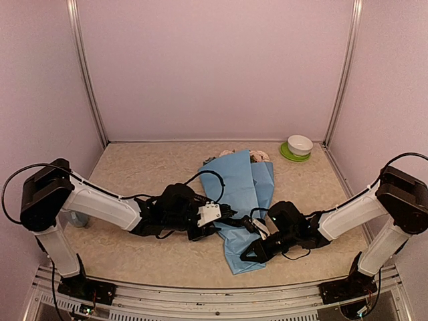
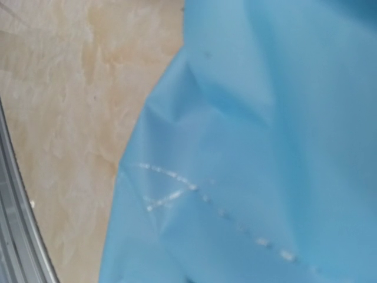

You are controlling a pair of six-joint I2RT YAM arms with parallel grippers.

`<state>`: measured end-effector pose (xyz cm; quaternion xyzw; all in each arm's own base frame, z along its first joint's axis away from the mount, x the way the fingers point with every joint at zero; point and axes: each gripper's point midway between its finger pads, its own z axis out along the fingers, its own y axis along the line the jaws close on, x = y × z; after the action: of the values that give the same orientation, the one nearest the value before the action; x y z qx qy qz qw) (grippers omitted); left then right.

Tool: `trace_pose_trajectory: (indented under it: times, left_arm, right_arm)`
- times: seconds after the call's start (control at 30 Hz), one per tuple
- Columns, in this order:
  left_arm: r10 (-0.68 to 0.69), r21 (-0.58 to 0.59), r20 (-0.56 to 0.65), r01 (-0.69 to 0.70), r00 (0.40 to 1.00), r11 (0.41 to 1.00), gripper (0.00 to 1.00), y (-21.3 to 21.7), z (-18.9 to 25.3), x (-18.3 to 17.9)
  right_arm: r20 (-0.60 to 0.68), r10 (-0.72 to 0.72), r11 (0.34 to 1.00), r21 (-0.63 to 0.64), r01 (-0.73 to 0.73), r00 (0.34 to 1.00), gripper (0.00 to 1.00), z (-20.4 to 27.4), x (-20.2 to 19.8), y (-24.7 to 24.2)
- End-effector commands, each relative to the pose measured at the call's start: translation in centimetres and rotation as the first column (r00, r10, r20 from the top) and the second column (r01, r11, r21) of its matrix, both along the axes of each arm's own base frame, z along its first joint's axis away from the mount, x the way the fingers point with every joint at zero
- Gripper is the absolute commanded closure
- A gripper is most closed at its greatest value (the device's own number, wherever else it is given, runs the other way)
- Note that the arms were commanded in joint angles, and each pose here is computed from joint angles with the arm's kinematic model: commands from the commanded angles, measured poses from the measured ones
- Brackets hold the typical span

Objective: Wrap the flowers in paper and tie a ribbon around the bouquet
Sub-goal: Cross the ribbon over the folded bouquet.

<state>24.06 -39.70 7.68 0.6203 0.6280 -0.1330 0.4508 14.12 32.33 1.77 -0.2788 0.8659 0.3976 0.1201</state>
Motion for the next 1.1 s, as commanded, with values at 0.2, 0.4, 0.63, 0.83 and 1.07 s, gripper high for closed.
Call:
trace_pose_trajectory:
  times: [0.2, 0.4, 0.63, 0.83, 1.07]
  left_arm:
    - [-0.009, 0.153, 0.096, -0.006, 0.995, 0.988, 0.59, -1.3, -2.9, 3.0]
    - [0.058, 0.158, 0.117, -0.076, 0.991, 0.984, 0.81, -1.5, -3.2, 4.8]
    - [0.080, 0.162, 0.085, -0.094, 0.993, 0.982, 1.00, -1.6, -3.1, 4.8]
    - [-0.056, 0.041, -0.072, 0.059, 0.996, 0.997, 1.00, -3.0, 1.1, 0.7]
    - [-0.333, -0.162, -0.239, 0.301, 0.912, 0.940, 1.00, -2.8, 4.9, -6.1]
  right_arm:
    - [-0.121, -0.040, 0.975, -0.221, 0.012, 0.992, 1.00, -5.0, -2.4, -4.5]
    - [-0.125, -0.039, 0.976, -0.217, 0.011, 0.991, 1.00, -5.0, -2.5, -4.5]
    - [-0.126, -0.044, 0.976, -0.219, 0.015, 0.991, 1.00, -5.0, -2.5, -4.6]
    - [-0.129, -0.047, 0.976, -0.217, 0.018, 0.990, 1.00, -5.0, -2.6, -4.7]
    - [-0.141, -0.051, 0.979, -0.202, 0.022, 0.989, 1.00, -5.1, -2.8, -4.7]
